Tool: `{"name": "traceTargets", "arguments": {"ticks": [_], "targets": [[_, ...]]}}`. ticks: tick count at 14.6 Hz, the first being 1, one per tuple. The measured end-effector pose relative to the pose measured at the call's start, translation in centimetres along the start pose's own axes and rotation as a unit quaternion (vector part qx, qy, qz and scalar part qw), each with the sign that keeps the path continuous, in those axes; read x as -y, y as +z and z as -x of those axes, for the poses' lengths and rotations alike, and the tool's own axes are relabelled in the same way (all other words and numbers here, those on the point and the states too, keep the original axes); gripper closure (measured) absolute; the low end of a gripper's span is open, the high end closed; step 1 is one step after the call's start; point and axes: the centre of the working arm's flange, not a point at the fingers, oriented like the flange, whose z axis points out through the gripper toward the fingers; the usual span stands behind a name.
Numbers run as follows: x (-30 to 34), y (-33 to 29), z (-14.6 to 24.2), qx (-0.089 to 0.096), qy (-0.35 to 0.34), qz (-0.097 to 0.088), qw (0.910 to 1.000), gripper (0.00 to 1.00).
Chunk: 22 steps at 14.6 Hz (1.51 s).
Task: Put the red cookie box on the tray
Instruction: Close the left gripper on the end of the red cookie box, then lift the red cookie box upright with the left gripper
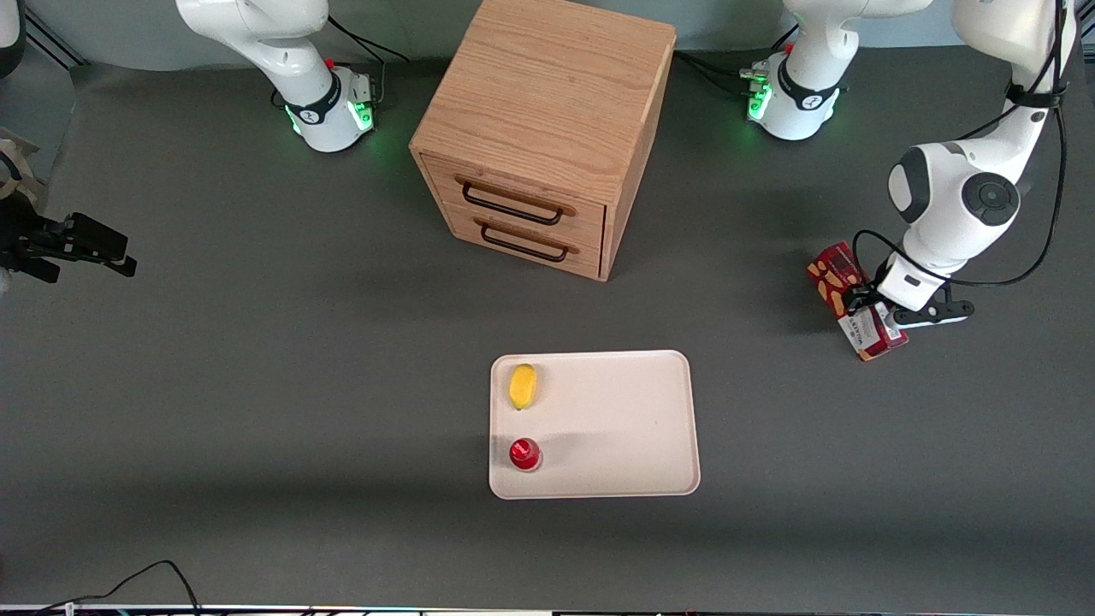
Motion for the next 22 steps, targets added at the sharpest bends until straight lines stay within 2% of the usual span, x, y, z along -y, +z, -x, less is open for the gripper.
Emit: {"name": "traceTargets", "arguments": {"ticks": [3,5,8,11,13,16,18,21,22], "targets": [[0.0,-0.3,-0.1,-0.003,0.0,0.0,1.0,0.73],[0.0,-0.9,-0.4,-0.007,0.0,0.001,1.0,0.86],[-0.3,-5.0,-1.3,0.009,0.001,0.004,0.9999,0.88],[-0.8,-15.1,-3.5,0.047,0.007,0.006,0.9989,0.88],[-1.4,-23.2,-4.9,0.061,0.013,0.005,0.998,0.88],[-2.2,-32.8,-6.2,0.063,0.021,0.004,0.9978,0.88],[-3.5,-36.4,-6.8,0.059,0.029,0.003,0.9978,0.88],[-9.1,-37.8,-8.5,0.054,0.014,0.001,0.9984,0.88],[-12.3,-37.0,-9.0,0.058,-0.001,0.002,0.9983,0.88]]}}
